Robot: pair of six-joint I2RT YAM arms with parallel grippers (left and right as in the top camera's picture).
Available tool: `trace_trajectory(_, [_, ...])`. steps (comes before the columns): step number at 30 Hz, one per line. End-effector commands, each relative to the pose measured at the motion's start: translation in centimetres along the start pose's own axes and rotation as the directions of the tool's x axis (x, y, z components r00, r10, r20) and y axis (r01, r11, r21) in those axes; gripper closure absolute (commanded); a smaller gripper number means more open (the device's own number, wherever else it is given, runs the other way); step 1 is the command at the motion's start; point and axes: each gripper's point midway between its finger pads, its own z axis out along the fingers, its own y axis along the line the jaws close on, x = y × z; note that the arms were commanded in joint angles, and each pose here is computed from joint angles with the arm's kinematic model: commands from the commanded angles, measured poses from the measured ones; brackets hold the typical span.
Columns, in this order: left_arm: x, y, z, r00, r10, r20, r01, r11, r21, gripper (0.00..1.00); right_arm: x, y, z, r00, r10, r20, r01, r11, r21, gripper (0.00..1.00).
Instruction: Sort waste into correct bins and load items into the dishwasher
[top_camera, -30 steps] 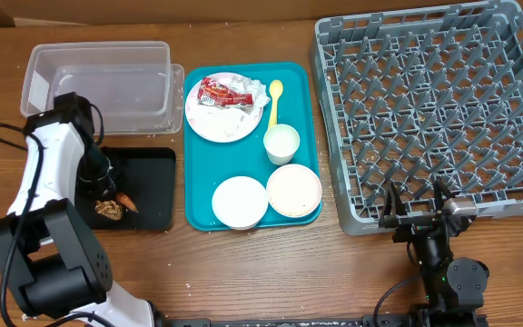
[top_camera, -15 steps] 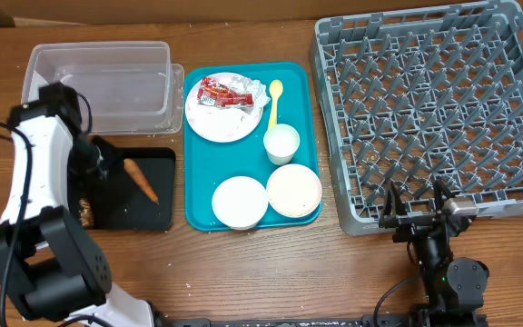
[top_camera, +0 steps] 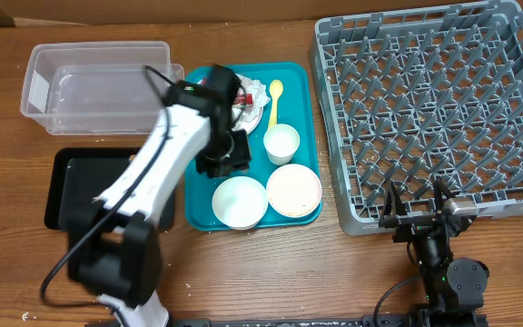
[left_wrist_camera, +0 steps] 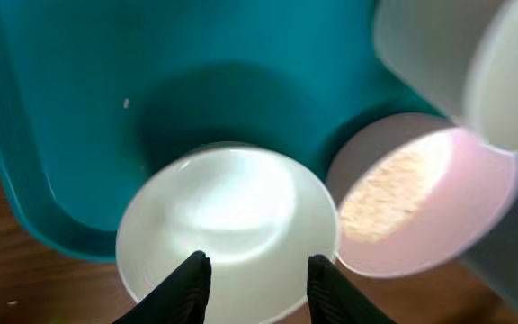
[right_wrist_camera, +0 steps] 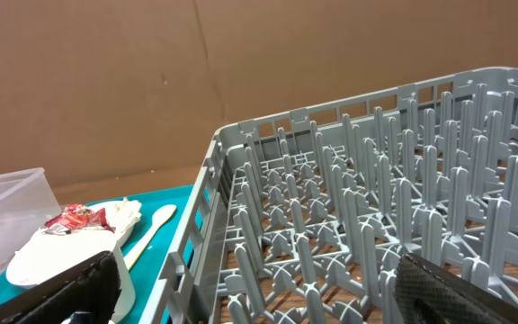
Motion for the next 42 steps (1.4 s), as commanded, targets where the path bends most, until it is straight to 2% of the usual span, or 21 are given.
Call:
trace_trajectory(1, [-0.5,1.8,2.0,0.999,-0.043,-0.009,0.042,0.993,-0.111,0.60,0.1,-0.1,0.0,1.000,-0.001,0.005,0.001,1.000,0.001,0.00])
trace_trajectory(8, [-1.9,5.5,1.5,0.998,-0.033,0.047,0.045,0.961,-0.272,0.52,0.1,-0.1,0.0,1.000,-0.001,0.005,0.001,1.000,0.001,0.00])
trace_trajectory(14, [0.6,3.9,2.8,0.994,0.070,-0.088,-0.085,0.981,-0.176,0.50,0.1,-0.1,0.0,1.000,-0.001,0.005,0.001,1.000,0.001,0.00])
trace_trajectory(19, [2.3,3.7,4.0,0.983,0.114,-0.142,-0.140,0.973,-0.182,0.48,0.2,-0.1,0.0,1.000,-0.001,0.004,0.001,1.000,0.001,0.00])
trace_trajectory(29, [3.5,4.6,5.0,0.978,0.105,-0.181,-0.141,0.970,-0.198,0.50,0.1,-0.1,0.0,1.000,-0.001,0.005,0.001,1.000,0.001,0.00])
trace_trajectory(33, [3.9,5.8,5.7,0.977,0.092,-0.192,-0.137,0.962,-0.235,0.54,0.1,-0.1,0.0,1.000,-0.001,0.005,0.001,1.000,0.001,0.00])
trace_trajectory(39, [2.9,5.8,5.8,0.983,0.091,-0.157,-0.126,0.965,-0.229,0.54,0.1,-0.1,0.0,1.000,-0.001,0.005,0.001,1.000,0.001,0.00])
trace_trajectory(42, [1.5,5.7,5.9,0.992,0.073,-0.100,-0.093,0.972,-0.218,0.55,0.1,-0.1,0.0,1.000,-0.001,0.005,0.001,1.000,0.001,0.00])
